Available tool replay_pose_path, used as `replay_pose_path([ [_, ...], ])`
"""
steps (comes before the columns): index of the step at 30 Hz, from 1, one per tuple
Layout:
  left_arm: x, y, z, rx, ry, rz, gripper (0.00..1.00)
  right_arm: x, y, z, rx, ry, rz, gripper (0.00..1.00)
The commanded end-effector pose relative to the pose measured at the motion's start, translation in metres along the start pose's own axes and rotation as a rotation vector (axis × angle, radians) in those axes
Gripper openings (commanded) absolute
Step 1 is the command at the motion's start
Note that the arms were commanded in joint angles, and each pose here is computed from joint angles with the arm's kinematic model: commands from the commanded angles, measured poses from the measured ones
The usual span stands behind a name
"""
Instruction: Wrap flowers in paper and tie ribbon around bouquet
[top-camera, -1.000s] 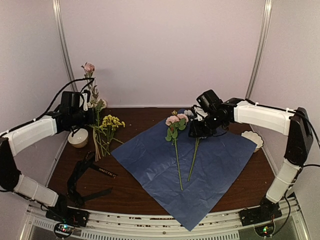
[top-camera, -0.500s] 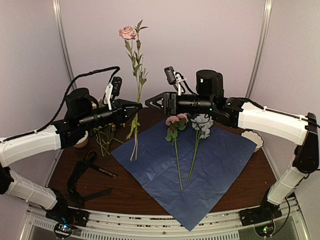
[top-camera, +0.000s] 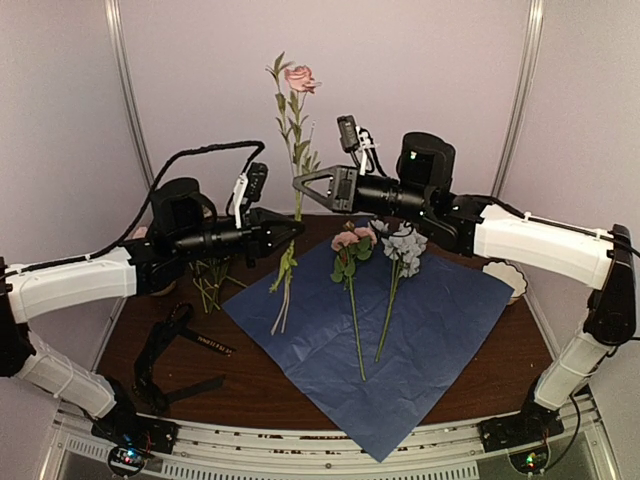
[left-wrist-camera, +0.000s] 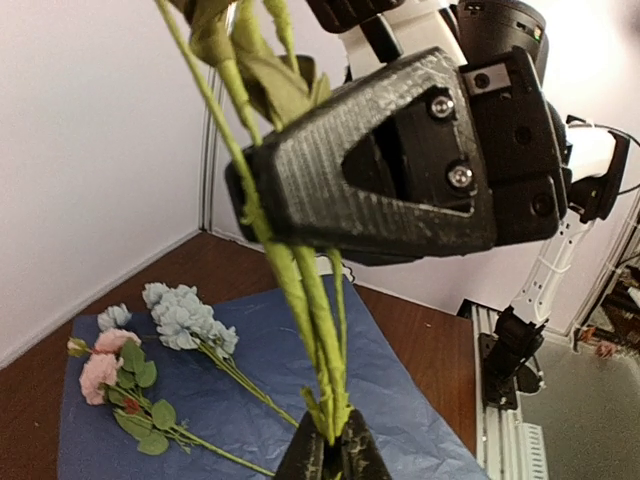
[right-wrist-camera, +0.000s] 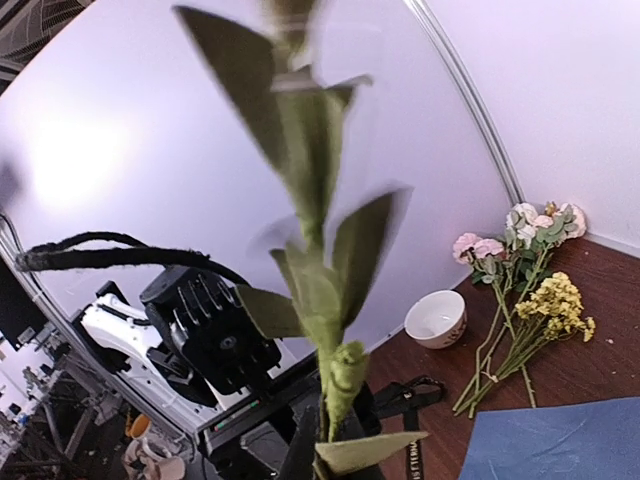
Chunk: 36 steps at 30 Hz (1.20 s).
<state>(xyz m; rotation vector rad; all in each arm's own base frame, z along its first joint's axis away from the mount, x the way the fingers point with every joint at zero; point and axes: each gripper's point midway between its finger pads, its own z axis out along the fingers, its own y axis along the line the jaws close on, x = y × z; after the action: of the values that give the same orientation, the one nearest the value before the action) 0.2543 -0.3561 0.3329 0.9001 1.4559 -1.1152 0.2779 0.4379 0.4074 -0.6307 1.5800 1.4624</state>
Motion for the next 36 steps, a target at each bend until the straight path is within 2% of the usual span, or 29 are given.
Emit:
replay_pose_path([
  [1, -0.012, -0.004, 0.008, 0.033, -0.009, -0.005, 0.23, 0.01, -0.017, -0.012, 0.086, 0.054, 0.033, 0.0],
  [4, -0.003, -0.001, 0.01, 0.022, 0.025, -0.024, 0.52, 0.013, -0.044, -0.035, 0.201, 0.067, 0.073, 0.0],
  [5, -0.001, 0.001, 0.01, 0.011, 0.039, -0.029, 0.58, 0.016, -0.056, -0.044, 0.249, 0.074, 0.091, 0.0],
  [8, 0.014, 0.022, 0.006, -0.086, 0.108, -0.064, 0.65, 0.035, -0.098, -0.075, 0.41, 0.146, 0.168, 0.0],
  [14, 0.062, 0.11, -0.022, -0.429, 0.283, -0.252, 0.65, 0.098, -0.179, -0.123, 0.65, 0.325, 0.348, 0.0],
  [18, 0.128, 0.189, -0.09, -0.816, 0.427, -0.556, 0.58, 0.13, -0.234, -0.143, 0.831, 0.412, 0.388, 0.0],
  [21, 0.166, 0.219, -0.136, -0.953, 0.442, -0.693, 0.55, 0.144, -0.261, -0.144, 0.906, 0.473, 0.37, 0.0],
  [22, 0.173, 0.226, -0.149, -0.995, 0.438, -0.701, 0.55, 0.148, -0.27, -0.146, 0.942, 0.487, 0.367, 0.06],
  [24, 0.181, 0.238, -0.169, -1.074, 0.448, -0.7, 0.55, 0.153, -0.286, -0.153, 1.025, 0.515, 0.353, 0.27],
  [25, 0.186, 0.244, -0.178, -1.112, 0.458, -0.703, 0.56, 0.154, -0.291, -0.157, 1.061, 0.528, 0.345, 0.33],
  [27, 0.194, 0.257, -0.199, -1.192, 0.474, -0.715, 0.58, 0.152, -0.293, -0.161, 1.097, 0.534, 0.332, 0.38],
  [32, 0.221, 0.285, -0.244, -1.323, 0.507, -0.783, 0.59, 0.138, -0.28, -0.168, 1.104, 0.483, 0.29, 0.4],
  [36, 0.242, 0.302, -0.257, -1.335, 0.532, -0.843, 0.55, 0.138, -0.264, -0.168, 1.074, 0.479, 0.263, 0.4],
])
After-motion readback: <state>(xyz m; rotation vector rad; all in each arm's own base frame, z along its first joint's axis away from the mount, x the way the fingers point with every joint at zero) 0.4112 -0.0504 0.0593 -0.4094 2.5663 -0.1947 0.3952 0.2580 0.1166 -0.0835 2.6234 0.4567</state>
